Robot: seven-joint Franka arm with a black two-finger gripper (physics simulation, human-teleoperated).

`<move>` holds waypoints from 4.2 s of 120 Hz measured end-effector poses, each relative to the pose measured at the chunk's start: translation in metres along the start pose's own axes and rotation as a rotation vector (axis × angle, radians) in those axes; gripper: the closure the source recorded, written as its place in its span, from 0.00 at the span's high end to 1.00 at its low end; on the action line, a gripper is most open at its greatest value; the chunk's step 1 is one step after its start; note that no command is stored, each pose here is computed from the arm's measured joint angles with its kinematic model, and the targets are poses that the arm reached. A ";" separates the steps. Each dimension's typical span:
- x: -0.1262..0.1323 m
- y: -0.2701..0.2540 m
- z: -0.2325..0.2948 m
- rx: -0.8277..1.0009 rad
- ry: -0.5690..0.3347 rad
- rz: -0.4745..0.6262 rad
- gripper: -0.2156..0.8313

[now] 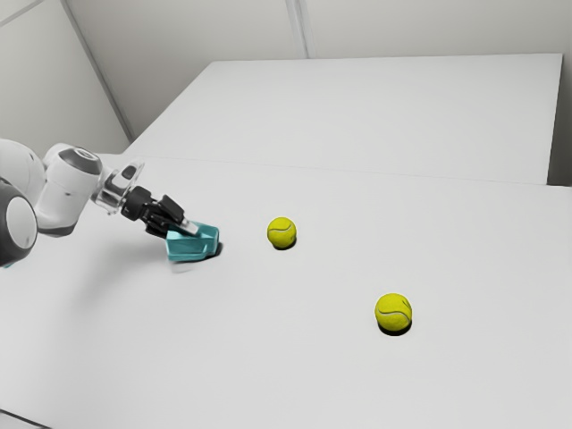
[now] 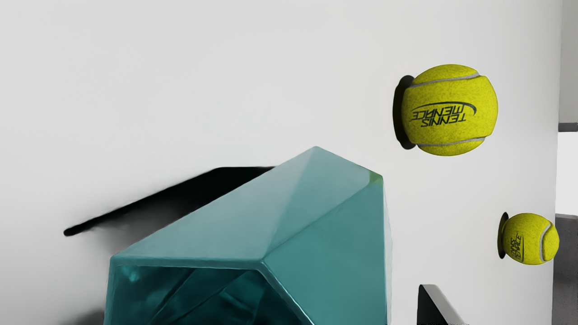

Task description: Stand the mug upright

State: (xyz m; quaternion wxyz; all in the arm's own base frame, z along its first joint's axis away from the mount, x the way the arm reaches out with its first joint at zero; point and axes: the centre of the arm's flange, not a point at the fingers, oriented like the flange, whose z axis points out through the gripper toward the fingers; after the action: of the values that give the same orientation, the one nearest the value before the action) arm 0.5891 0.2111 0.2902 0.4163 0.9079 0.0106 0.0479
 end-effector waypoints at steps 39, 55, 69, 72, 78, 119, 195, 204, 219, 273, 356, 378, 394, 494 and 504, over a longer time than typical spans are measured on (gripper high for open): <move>0.003 0.007 -0.004 -0.012 0.019 0.024 0.08; 0.004 0.010 -0.005 -0.014 0.024 0.033 0.08; 0.006 0.015 -0.006 -0.015 0.028 0.045 0.08; 0.007 0.016 -0.006 -0.015 0.028 0.048 0.07; 0.007 0.018 -0.006 -0.014 0.031 0.053 0.07; -0.012 0.105 -0.035 0.193 0.002 0.213 0.07; -0.038 0.225 0.077 0.908 -0.382 0.597 0.07; -0.038 0.228 0.083 0.921 -0.371 0.578 0.07; -0.040 0.227 0.094 0.939 -0.364 0.541 0.06; -0.040 0.249 0.165 0.957 -0.351 0.491 0.07; -0.036 0.247 0.217 0.968 -0.304 0.432 0.07; -0.036 0.245 0.221 0.968 -0.296 0.418 0.23; -0.035 0.249 0.218 0.967 -0.281 0.414 0.35; 0.015 0.360 0.118 0.930 -0.094 0.390 0.75; 0.003 0.369 0.065 0.896 -0.054 0.329 0.76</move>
State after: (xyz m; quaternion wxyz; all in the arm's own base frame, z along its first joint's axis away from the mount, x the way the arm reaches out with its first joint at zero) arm 0.5904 -0.0789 0.5272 -0.0291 0.9885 -0.1246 0.0803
